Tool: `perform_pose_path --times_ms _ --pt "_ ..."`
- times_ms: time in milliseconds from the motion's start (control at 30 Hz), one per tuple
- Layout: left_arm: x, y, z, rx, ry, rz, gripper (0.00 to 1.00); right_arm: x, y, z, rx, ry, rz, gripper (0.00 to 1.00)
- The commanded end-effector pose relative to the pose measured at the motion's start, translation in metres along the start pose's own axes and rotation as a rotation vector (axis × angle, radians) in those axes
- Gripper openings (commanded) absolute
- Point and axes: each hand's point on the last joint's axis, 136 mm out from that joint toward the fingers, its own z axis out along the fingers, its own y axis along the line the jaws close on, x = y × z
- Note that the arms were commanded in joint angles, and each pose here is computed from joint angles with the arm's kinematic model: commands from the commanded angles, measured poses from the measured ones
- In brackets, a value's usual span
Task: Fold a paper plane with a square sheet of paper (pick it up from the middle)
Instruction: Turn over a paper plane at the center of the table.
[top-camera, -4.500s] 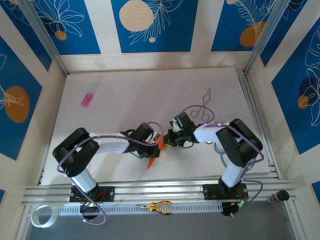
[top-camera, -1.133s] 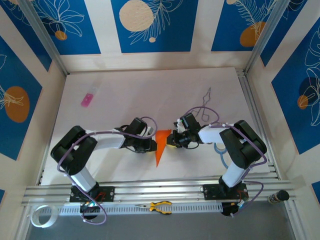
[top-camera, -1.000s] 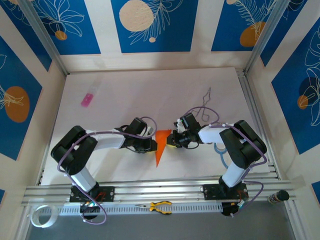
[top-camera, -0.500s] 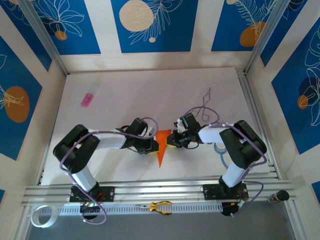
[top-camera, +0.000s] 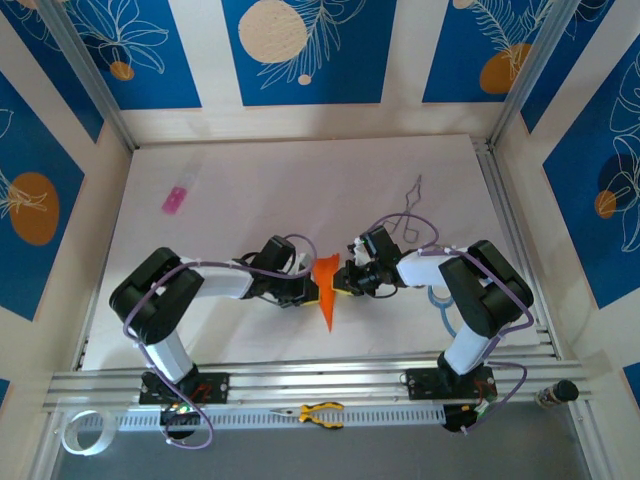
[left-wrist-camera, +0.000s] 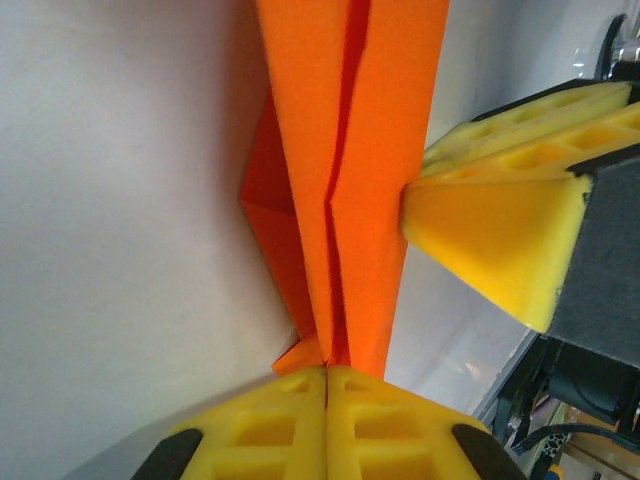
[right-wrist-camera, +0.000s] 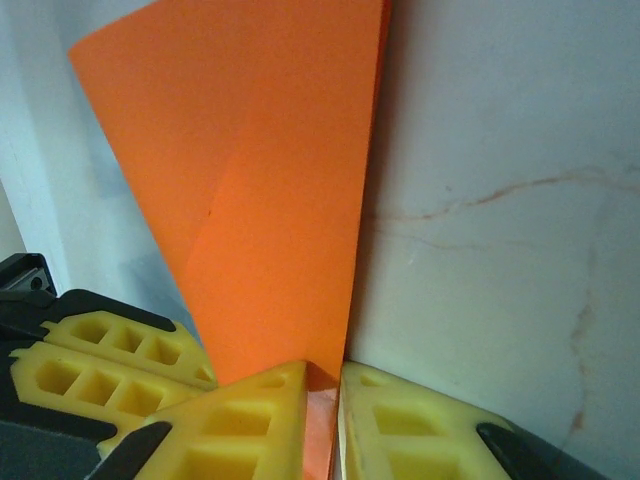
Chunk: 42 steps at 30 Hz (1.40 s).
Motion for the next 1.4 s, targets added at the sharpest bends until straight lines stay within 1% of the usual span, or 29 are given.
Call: perform_pose_path --times_ms 0,67,200,367,467,533,633,700,767,867,1033,1200,1300,1367 --pt "0.001 -0.007 -0.001 0.028 -0.003 0.016 0.03 0.010 -0.001 0.017 0.000 0.032 -0.023 0.17" --pt "-0.001 -0.008 -0.003 0.019 -0.018 0.027 0.00 0.009 0.002 0.014 -0.001 0.024 -0.027 0.18" --pt "-0.005 -0.009 -0.010 -0.005 -0.042 0.047 0.00 0.005 0.006 0.005 0.010 -0.003 -0.034 0.20" --pt "-0.006 -0.004 -0.018 -0.073 -0.059 0.068 0.00 0.000 0.012 -0.010 0.012 -0.045 -0.039 0.24" --pt "-0.008 -0.002 -0.025 -0.115 -0.068 0.088 0.00 0.000 0.020 -0.017 -0.007 -0.050 -0.053 0.27" --pt "-0.008 -0.001 -0.027 -0.136 -0.065 0.097 0.00 0.001 0.028 -0.019 -0.029 -0.045 -0.065 0.32" --pt "-0.009 -0.003 -0.029 -0.145 -0.063 0.107 0.00 0.001 0.040 -0.023 -0.051 -0.045 -0.086 0.35" --pt "-0.010 -0.004 -0.029 -0.144 -0.065 0.108 0.00 0.001 0.046 -0.023 -0.036 -0.048 -0.107 0.36" --pt "-0.011 -0.005 -0.029 -0.144 -0.067 0.108 0.00 0.000 0.044 -0.020 0.034 -0.047 -0.120 0.36" --pt "-0.012 -0.007 -0.030 -0.138 -0.073 0.103 0.00 -0.001 0.044 -0.013 0.087 -0.039 -0.143 0.37" --pt "-0.012 -0.008 -0.031 -0.135 -0.080 0.102 0.00 -0.002 0.047 0.002 0.114 -0.017 -0.137 0.38" --pt "-0.012 -0.009 -0.031 -0.127 -0.081 0.102 0.00 -0.006 0.041 0.008 0.175 -0.033 -0.109 0.37" --pt "-0.012 -0.009 -0.031 -0.128 -0.083 0.104 0.00 -0.006 0.038 0.007 0.191 -0.043 -0.099 0.33" --pt "-0.012 -0.008 -0.031 -0.135 -0.082 0.103 0.00 -0.005 0.035 0.005 0.197 -0.049 -0.093 0.28"
